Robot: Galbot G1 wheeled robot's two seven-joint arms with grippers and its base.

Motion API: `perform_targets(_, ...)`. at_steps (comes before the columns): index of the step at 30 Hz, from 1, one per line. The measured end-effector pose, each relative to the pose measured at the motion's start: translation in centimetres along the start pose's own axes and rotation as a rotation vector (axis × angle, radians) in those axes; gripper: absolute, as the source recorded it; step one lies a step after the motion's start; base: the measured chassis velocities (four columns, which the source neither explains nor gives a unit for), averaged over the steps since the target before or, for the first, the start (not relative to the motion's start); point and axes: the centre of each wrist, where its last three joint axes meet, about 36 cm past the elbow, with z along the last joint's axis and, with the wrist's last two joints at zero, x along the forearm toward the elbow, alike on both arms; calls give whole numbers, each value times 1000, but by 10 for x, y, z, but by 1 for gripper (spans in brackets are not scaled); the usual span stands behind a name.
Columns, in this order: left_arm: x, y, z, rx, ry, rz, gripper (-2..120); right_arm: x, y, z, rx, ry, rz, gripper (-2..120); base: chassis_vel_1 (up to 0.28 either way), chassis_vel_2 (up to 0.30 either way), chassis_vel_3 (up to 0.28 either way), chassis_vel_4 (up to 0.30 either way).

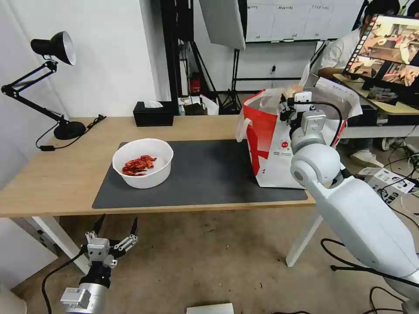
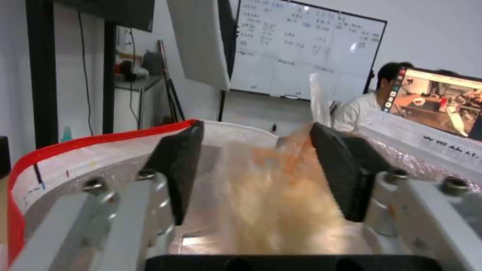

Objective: Pick up the trash from the table and place it into the takeout bag.

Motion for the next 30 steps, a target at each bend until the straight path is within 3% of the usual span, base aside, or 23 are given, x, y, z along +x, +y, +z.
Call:
perform_targets(7, -3, 0, 0, -1, -1, 7, 100, 1, -1, 0, -1, 10, -3, 93, 0, 0, 0, 0)
perform_targets(10, -4, 1, 0, -2, -1, 8, 100, 2, 0, 0, 0, 24, -9, 99, 0, 0, 0, 0)
perform_targets(30, -7, -1, -1, 1, 4, 14, 100, 3, -3, -8, -10, 63, -24, 100, 0, 0, 0, 0)
